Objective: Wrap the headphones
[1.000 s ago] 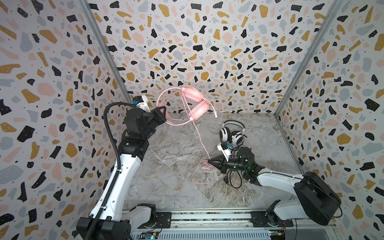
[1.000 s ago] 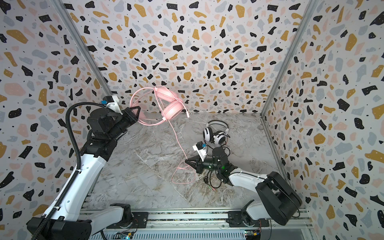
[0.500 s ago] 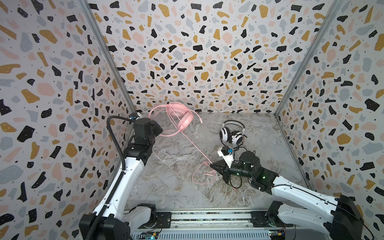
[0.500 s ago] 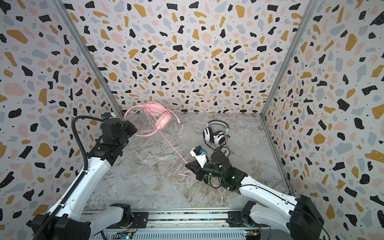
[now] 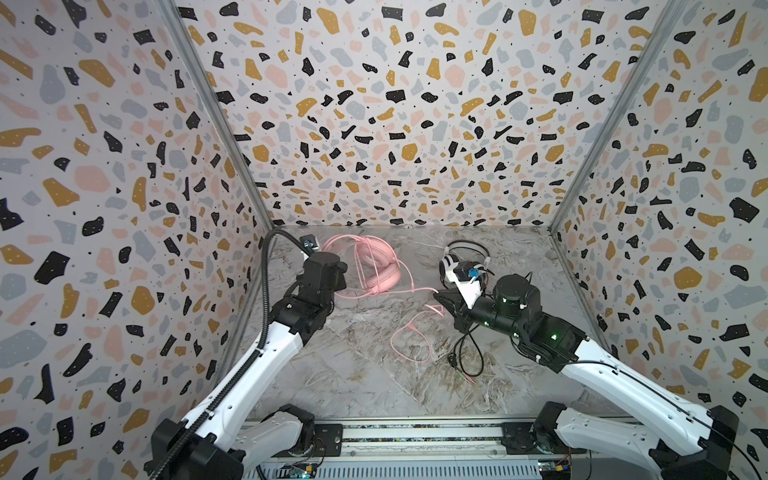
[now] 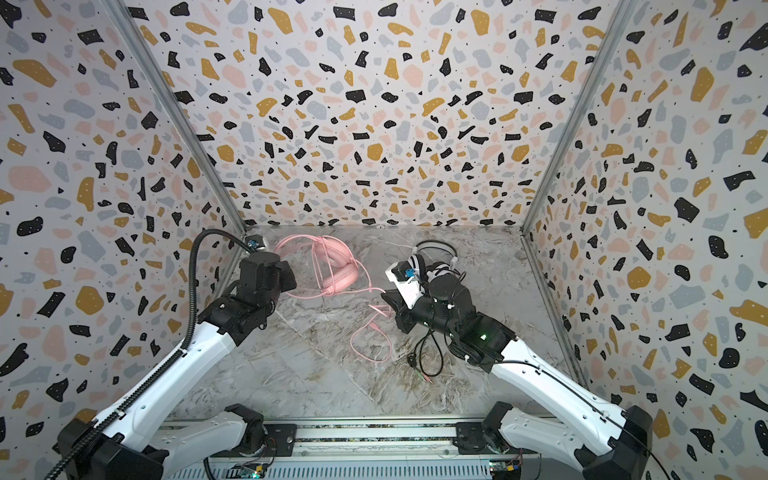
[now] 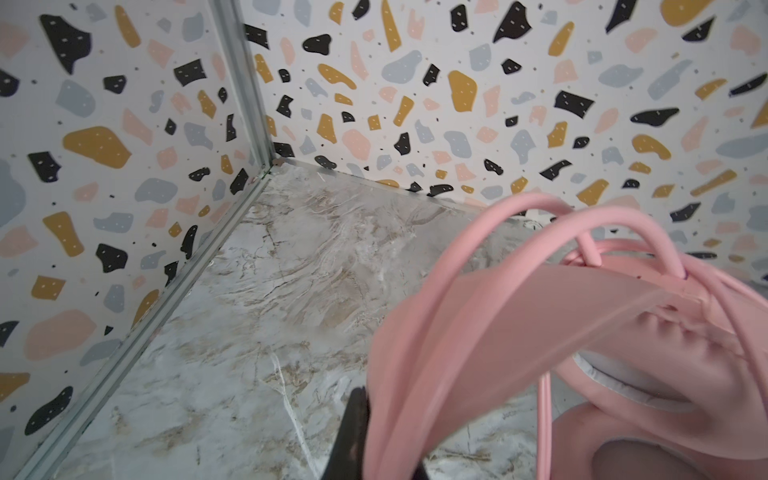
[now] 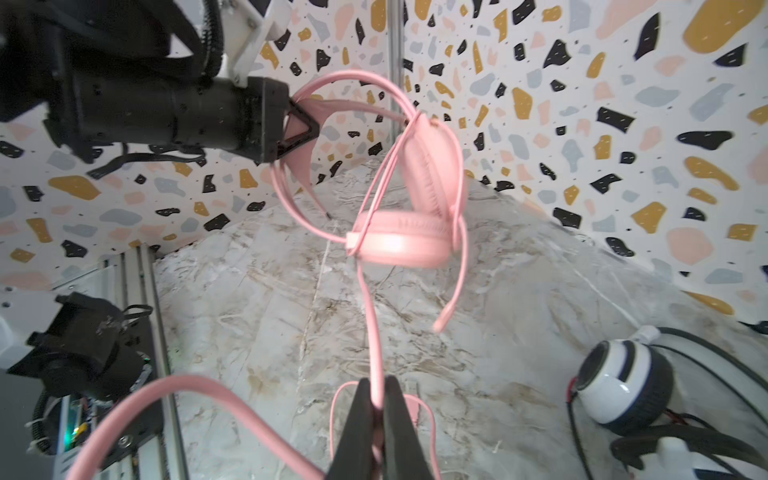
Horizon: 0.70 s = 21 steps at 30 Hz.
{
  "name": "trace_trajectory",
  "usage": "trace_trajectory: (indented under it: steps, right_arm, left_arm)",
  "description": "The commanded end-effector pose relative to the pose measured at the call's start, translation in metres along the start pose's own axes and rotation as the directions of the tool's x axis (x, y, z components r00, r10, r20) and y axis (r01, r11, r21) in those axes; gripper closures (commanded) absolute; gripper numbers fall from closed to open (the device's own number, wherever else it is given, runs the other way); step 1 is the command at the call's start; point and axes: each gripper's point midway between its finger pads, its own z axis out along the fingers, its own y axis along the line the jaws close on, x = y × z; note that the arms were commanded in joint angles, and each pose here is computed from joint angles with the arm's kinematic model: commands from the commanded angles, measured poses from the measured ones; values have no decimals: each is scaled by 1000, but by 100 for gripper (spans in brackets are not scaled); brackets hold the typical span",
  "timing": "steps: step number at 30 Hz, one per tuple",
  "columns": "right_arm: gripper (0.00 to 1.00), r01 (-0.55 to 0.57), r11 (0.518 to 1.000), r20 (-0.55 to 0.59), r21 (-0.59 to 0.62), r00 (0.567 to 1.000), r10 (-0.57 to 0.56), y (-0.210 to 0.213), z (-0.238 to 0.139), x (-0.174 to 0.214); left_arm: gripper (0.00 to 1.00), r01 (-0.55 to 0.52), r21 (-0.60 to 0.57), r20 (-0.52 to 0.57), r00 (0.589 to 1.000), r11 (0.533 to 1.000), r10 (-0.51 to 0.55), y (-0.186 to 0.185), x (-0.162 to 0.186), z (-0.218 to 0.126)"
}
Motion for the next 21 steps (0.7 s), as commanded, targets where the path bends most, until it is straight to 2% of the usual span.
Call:
trace_trajectory:
  steps: [1, 4, 7, 10, 17, 21]
  right_arm:
    - [100, 49, 997, 50, 63, 997, -52, -16, -15, -30]
    - [100, 58, 995, 64, 79, 996, -63, -26, -18, -44]
    - [100, 73, 994, 64, 87, 995, -78, -35, -16, -49]
    - [100, 77, 992, 55, 104, 995, -83, -46, -12, -50]
    - [100, 73, 983, 13, 171, 997, -76, -70, -1, -38]
    - [100, 59, 987, 15, 151, 998, -62, -74, 10, -34]
  left_arm:
    - [100, -154, 103, 36, 988, 983, 151, -32, -17, -12]
    - [100, -278, 218, -12, 958, 936, 287, -61, 3, -14]
    - [100, -322, 359, -43, 932, 876, 360, -85, 21, -22]
    - [100, -334, 482, -44, 914, 810, 403, -102, 32, -39]
    - [100, -358, 640, -8, 882, 680, 471, -116, 38, -77]
    - [100, -308, 772, -24, 860, 556, 510, -132, 56, -99]
